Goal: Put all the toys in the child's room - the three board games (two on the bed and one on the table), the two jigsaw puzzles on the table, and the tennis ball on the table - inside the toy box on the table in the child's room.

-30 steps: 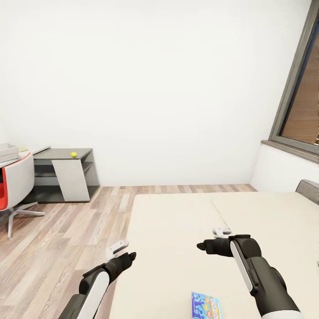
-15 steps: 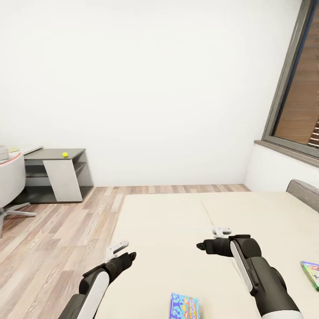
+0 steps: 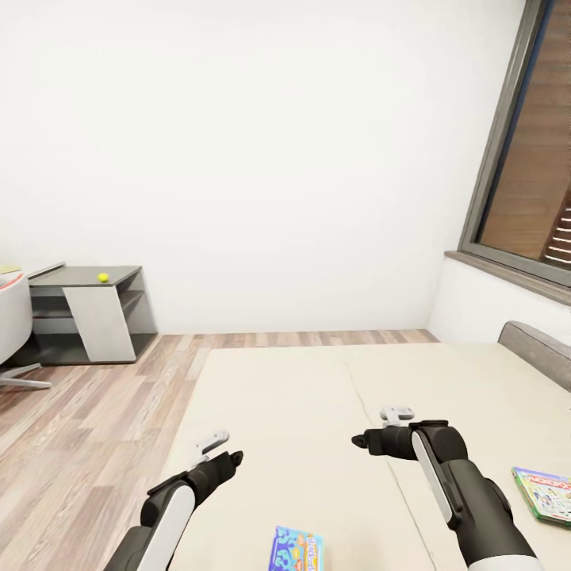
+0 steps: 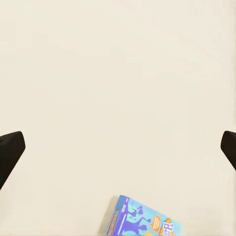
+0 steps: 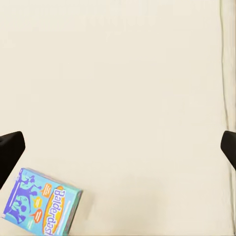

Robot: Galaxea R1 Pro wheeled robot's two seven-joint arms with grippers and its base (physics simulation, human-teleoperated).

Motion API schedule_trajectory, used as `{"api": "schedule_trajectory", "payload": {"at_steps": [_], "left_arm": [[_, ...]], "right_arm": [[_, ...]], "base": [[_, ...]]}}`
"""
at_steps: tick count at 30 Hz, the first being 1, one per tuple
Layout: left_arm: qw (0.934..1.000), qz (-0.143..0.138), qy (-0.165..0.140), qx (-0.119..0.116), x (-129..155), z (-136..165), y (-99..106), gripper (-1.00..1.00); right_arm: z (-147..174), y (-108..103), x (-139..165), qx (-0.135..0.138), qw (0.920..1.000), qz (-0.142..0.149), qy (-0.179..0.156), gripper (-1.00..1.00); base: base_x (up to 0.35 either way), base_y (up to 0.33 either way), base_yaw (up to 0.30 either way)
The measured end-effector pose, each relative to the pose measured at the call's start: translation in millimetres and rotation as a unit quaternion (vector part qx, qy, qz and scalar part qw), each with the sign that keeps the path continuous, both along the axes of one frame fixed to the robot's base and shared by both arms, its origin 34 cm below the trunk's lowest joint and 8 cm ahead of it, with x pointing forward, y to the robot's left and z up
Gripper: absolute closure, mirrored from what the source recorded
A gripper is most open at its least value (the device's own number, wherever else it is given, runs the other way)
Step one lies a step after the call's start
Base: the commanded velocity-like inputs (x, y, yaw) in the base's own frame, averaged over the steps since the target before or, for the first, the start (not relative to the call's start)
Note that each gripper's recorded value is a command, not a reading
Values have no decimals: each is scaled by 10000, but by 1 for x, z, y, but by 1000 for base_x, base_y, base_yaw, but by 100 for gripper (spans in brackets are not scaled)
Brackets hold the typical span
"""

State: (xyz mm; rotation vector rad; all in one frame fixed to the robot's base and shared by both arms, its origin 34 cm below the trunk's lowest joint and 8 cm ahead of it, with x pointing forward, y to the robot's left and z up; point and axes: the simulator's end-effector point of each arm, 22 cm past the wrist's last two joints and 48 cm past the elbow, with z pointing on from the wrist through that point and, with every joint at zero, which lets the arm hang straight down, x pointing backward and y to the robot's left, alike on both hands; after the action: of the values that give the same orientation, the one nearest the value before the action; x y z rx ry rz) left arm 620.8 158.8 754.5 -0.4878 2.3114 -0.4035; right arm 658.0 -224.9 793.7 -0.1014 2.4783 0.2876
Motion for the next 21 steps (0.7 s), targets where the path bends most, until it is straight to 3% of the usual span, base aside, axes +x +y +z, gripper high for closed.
{"api": "schedule_trajectory", "payload": {"at_steps": [12,19,21], "left_arm": [[9999,24,0,-118,0,2,-2,-100],[9993,41,17,-360,1,4,-8,-100],[9986,44,54,-531,0,5,-12,-100]], "right_arm": [[5,-2,3,-3,10000,-30,27,-100],[8,-6,6,34,9999,-95,5,-100],[4,-7,7,61,9999,-131,68,-100]], "base": [[0,-46,0],[0,-11,0],[0,-5,0]]}}
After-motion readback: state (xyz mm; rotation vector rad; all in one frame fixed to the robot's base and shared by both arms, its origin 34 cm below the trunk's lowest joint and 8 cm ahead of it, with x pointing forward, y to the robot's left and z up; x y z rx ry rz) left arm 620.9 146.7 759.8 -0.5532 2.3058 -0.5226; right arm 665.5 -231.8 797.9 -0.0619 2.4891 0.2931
